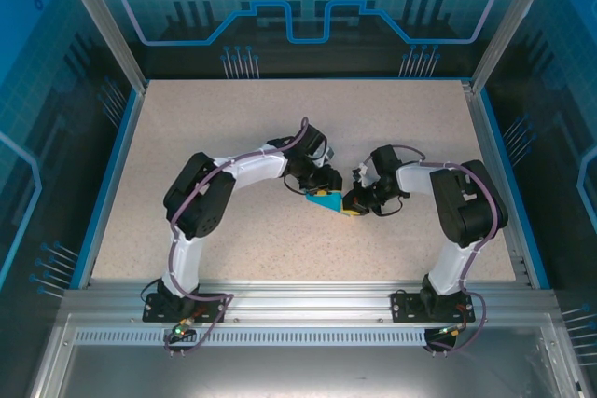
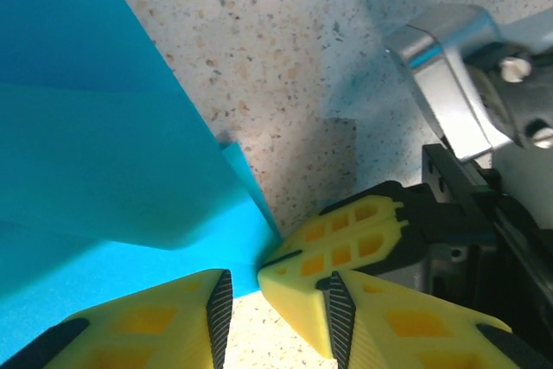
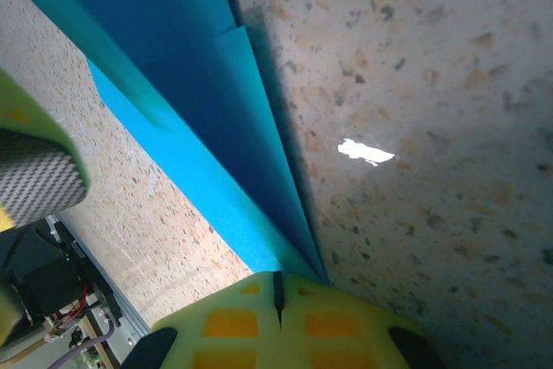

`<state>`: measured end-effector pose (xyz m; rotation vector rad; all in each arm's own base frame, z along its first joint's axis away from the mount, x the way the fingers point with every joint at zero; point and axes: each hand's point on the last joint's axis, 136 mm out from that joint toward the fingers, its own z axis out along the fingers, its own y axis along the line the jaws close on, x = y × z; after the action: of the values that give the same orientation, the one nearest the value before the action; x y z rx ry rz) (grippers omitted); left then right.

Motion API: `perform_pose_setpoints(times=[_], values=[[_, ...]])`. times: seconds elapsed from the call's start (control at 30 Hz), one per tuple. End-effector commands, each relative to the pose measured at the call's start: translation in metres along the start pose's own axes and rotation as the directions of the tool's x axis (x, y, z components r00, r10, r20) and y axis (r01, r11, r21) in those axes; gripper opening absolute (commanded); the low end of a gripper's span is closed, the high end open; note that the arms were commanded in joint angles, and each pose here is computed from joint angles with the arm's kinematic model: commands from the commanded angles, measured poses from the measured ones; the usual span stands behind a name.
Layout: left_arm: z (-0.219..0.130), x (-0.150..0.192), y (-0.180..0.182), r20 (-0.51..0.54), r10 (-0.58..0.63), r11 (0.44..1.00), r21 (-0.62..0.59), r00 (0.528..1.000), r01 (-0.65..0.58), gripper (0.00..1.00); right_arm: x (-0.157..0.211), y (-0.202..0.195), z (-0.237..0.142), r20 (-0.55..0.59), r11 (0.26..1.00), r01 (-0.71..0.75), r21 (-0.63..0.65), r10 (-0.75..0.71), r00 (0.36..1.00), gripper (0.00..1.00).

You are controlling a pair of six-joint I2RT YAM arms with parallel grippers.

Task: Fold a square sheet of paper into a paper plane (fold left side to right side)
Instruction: Fourth fold the wing at the center of the table.

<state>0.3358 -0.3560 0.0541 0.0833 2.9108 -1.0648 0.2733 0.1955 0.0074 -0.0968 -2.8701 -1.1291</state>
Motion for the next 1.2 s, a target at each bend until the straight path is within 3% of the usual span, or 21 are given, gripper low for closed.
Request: perform_pose_setpoints(times=[0.0, 0.37, 0.57, 1.17], values=[[0.008, -0.001, -0.002, -0.022, 0.005, 1.0, 0.019, 1.0, -0.004, 0.39, 0.029, -0.055, 0.01, -0.07, 0.972, -0.132, 0.194, 0.148, 0.987, 0.01], [0.028, -0.006, 0.011, -0.046, -0.02, 1.0, 0.0, 0.999, 0.02, 0.39, 0.03, -0.057, 0.01, -0.076, 0.97, -0.132, 0.203, 0.15, 0.986, 0.01], [0.033, -0.012, 0.04, -0.033, -0.075, 0.995, -0.062, 0.997, 0.072, 0.37, 0.032, -0.059, 0.01, -0.08, 0.968, -0.133, 0.215, 0.153, 0.985, 0.01], [-0.008, -0.057, 0.106, 0.074, -0.158, 0.977, -0.131, 0.985, 0.167, 0.37, 0.034, -0.061, 0.008, -0.081, 0.965, -0.132, 0.228, 0.154, 0.985, 0.01]])
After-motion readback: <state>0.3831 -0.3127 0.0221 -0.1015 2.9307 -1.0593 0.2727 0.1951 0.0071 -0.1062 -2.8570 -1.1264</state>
